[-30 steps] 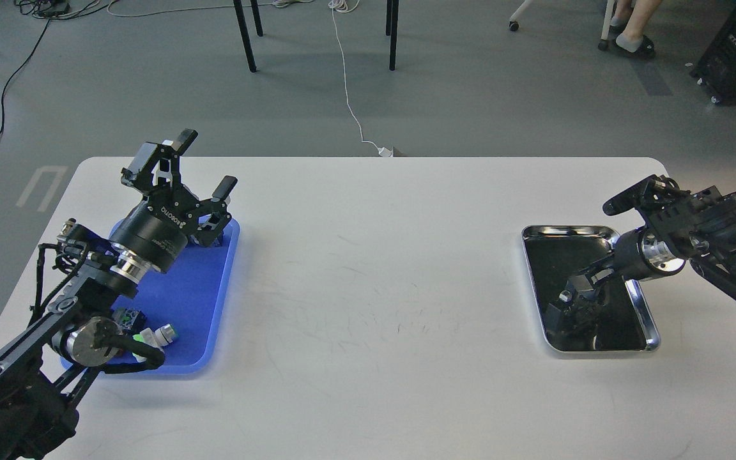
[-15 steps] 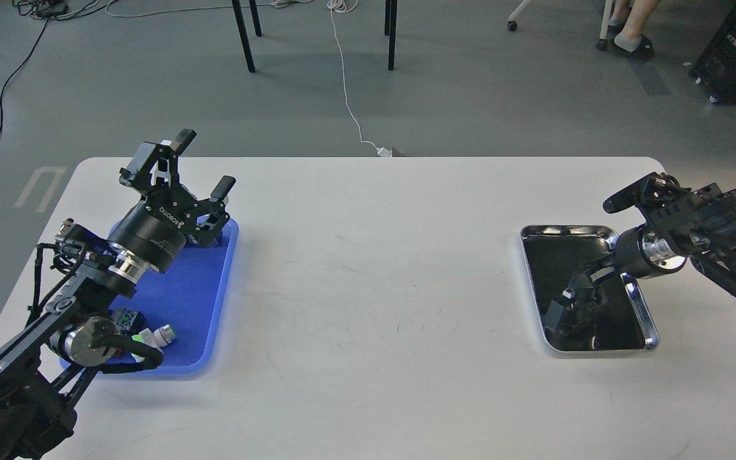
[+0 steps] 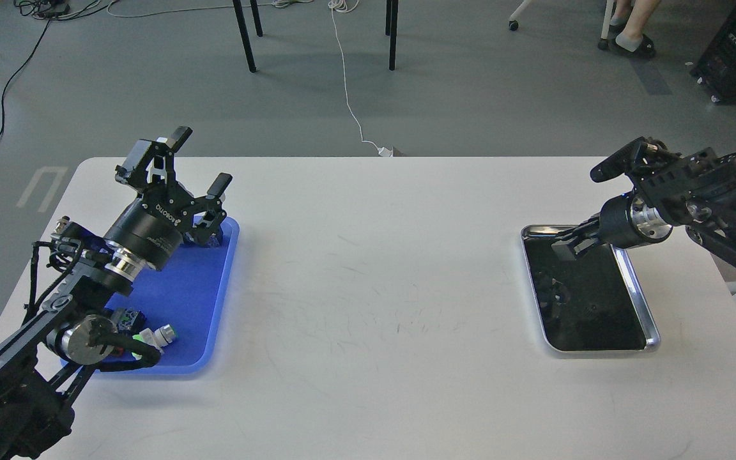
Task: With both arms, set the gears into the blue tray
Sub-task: 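Grasp the small black gear in the metal tray with the right gripper, then carry the black gear with the right gripper toward the table center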
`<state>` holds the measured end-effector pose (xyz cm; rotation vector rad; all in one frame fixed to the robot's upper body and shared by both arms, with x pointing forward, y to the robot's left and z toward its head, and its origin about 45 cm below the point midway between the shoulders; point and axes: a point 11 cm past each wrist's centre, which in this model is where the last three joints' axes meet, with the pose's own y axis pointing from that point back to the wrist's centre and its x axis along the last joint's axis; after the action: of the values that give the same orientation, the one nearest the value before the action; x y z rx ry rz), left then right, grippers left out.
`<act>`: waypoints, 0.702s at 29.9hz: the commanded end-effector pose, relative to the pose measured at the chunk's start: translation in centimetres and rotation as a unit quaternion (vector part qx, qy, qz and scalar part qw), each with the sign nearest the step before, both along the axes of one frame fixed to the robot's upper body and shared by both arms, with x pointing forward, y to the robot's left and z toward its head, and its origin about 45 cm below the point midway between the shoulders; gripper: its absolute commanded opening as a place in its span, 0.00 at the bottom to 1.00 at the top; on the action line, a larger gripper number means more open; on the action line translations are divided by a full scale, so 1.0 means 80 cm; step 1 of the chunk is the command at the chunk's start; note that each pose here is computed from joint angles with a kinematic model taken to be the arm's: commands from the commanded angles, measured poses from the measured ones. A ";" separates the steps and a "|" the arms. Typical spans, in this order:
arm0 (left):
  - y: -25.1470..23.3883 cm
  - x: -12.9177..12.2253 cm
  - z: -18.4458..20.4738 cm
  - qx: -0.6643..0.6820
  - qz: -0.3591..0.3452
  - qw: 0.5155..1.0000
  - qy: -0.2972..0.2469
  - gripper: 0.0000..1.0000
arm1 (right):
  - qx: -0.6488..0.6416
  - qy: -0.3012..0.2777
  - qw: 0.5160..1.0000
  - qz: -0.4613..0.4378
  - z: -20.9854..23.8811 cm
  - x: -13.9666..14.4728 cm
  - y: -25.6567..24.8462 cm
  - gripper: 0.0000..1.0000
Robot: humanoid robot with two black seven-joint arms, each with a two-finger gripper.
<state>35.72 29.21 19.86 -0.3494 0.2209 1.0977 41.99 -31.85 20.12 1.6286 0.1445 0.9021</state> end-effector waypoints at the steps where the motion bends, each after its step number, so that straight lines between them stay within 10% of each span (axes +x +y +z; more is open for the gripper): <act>1: -0.002 0.000 0.001 -0.003 0.000 1.000 -0.002 0.98 | 0.016 -0.014 0.999 0.043 0.023 0.006 0.042 0.13; 21: 0.031 -0.013 0.019 -0.007 0.031 0.999 -0.020 0.98 | 0.008 0.016 0.965 0.261 -0.019 -0.032 0.313 0.13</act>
<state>34.84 31.50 21.43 -0.3953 0.1814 1.1461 40.29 -8.24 19.21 1.6426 0.5755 1.2634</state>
